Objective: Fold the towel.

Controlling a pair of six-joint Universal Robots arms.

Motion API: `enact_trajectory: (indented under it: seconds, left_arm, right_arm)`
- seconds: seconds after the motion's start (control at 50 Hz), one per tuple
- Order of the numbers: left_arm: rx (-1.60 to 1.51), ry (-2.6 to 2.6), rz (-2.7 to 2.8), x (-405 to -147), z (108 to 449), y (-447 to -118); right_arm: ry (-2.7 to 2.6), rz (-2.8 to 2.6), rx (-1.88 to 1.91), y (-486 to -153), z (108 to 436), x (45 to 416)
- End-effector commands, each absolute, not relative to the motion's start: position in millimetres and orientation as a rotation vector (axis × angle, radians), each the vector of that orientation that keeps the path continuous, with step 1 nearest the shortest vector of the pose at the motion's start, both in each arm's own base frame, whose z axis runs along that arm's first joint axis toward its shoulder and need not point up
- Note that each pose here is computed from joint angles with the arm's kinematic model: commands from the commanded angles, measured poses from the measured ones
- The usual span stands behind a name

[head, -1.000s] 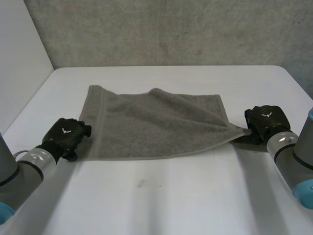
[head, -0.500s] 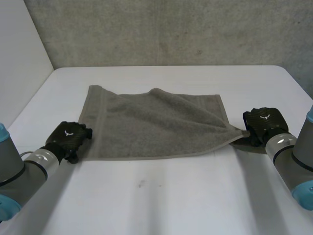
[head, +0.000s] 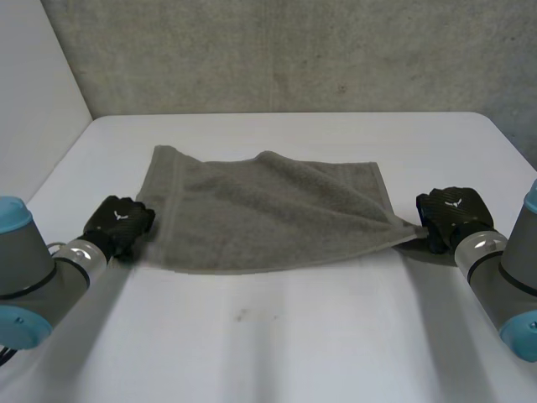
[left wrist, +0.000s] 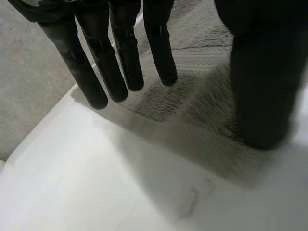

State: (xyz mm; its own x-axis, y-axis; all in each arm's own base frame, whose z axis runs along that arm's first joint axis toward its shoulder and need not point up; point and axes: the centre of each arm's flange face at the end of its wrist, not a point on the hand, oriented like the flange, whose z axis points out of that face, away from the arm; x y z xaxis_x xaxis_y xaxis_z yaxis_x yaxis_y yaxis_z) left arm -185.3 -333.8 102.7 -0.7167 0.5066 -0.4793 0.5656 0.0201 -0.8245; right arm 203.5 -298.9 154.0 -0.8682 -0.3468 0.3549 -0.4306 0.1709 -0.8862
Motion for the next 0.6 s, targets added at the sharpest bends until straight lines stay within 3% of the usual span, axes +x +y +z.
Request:
enact_trajectory:
  seconds: [0.02, 0.26, 0.42, 0.52, 0.6]
  left_arm:
    - [1.151, 2.177, -1.870, -188, 111, -341]
    - [1.177, 2.166, -1.885, -194, 120, -323]
    - [1.108, 2.083, -1.913, -184, 151, -309]
    - [1.023, 2.010, -1.926, -177, 179, -299]
    - [0.960, 1.927, -1.974, -169, 221, -282]
  right_arm:
    - [-2.353, 1.810, 0.784, -298, 152, 203]
    - [-2.352, 1.812, 0.783, -298, 153, 203]
    - [-2.328, 1.821, 0.795, -298, 161, 204]
    - [-2.222, 1.799, 0.871, -291, 189, 198]
    - [-2.130, 1.760, 0.951, -276, 226, 194]
